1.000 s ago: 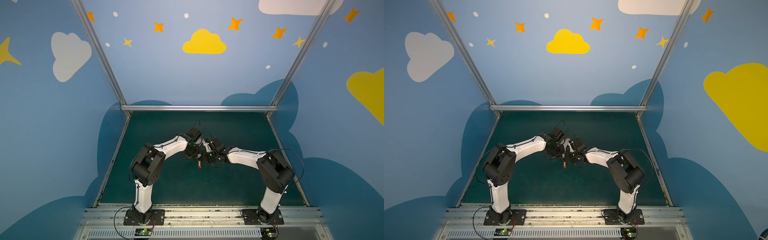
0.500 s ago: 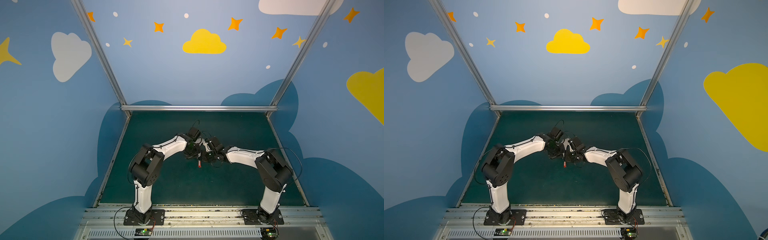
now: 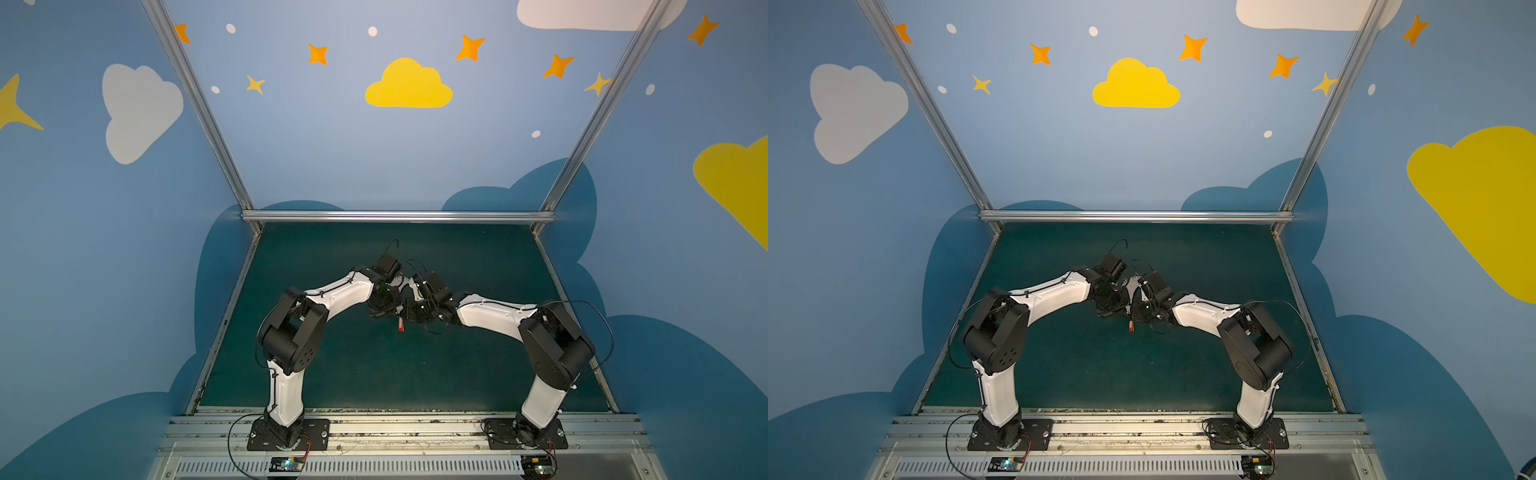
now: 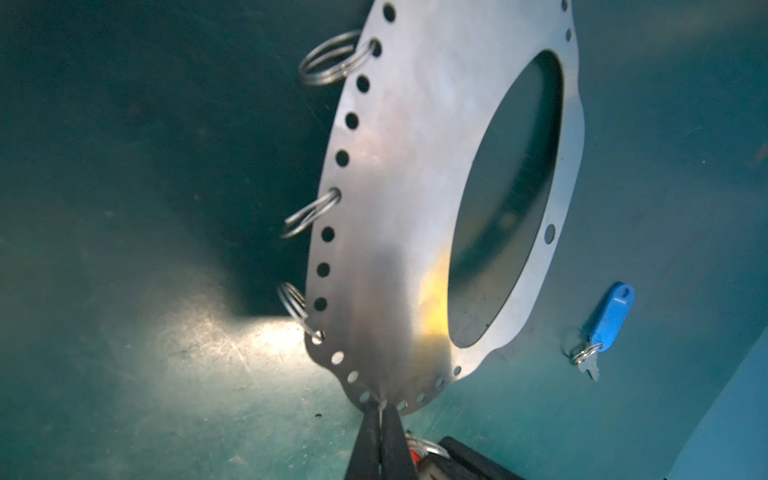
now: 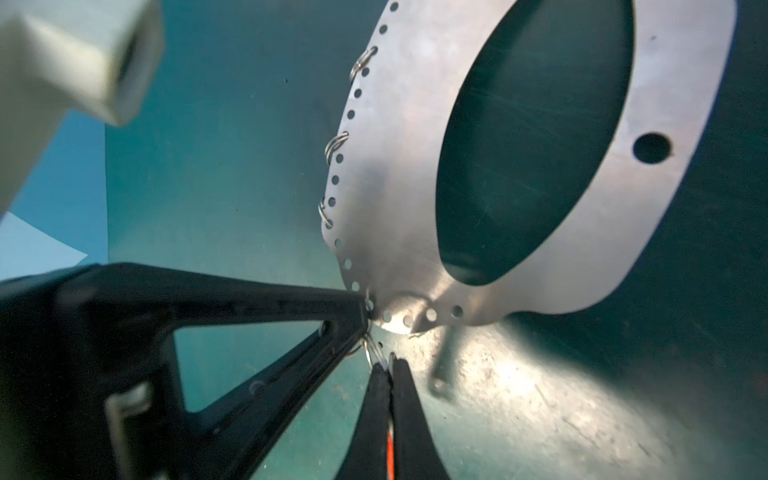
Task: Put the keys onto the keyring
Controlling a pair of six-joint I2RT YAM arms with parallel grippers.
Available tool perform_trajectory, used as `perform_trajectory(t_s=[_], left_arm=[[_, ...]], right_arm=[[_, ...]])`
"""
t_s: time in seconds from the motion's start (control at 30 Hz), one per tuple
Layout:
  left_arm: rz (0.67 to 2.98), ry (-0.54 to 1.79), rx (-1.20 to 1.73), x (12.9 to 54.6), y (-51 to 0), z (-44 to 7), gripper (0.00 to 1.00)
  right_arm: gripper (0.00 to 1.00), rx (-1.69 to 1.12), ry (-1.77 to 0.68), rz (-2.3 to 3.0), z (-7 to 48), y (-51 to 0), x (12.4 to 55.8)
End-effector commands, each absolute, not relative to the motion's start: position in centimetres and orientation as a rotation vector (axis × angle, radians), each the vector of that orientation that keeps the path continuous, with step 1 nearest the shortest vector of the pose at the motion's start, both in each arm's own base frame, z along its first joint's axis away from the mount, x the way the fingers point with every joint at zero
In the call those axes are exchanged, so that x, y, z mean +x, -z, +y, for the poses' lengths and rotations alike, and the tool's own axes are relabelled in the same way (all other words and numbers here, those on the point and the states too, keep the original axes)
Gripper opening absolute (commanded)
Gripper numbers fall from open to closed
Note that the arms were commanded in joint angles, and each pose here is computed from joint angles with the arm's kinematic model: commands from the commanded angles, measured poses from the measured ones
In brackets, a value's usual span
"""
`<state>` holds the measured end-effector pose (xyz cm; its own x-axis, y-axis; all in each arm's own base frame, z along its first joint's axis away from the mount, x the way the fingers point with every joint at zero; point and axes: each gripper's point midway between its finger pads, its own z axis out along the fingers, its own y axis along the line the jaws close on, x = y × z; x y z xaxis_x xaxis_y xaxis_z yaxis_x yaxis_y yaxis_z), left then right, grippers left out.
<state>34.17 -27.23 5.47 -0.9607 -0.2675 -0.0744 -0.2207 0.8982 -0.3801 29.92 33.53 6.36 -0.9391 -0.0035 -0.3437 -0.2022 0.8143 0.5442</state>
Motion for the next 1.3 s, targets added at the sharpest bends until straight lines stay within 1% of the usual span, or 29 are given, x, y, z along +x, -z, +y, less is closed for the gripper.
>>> perform_trajectory(t_s=[0.0, 0.6, 0.7, 0.8, 0.93, 1.1, 1.27], left_arm=[[2.906, 0.593, -0.388, 34.3, -6.9, -27.2, 0.04], [2.893, 0.656, -0.404, 34.1, -7.3, -27.8, 0.04], [2.877, 0.63, -0.442, 34.1, -7.3, -27.2, 0.04], [2.843, 0.636, -0.503, 34.2, -7.5, -26.7, 0.04], [2.81, 0.679, -0.563, 34.3, -7.6, -26.9, 0.04], [2.795, 0.722, -0.606, 34.4, -7.6, -27.3, 0.04], [2.785, 0.722, -0.62, 34.6, -7.7, -27.2, 0.04]], right_arm=[[0.0, -0.204, -0.863, 2.676, 34.4, -6.4, 29.5], [0.0, -0.238, -0.903, 2.631, 35.5, -7.4, 29.6], [0.0, -0.148, -0.829, 2.637, 34.1, -7.4, 30.1], [0.0, -0.079, -0.833, 2.621, 33.1, -7.7, 30.4], [0.0, -0.078, -0.824, 2.599, 33.1, -8.4, 30.5], [0.0, -0.093, -0.83, 2.615, 33.6, -8.0, 30.5], [0.0, -0.123, -0.84, 2.619, 34.3, -8.1, 30.4]])
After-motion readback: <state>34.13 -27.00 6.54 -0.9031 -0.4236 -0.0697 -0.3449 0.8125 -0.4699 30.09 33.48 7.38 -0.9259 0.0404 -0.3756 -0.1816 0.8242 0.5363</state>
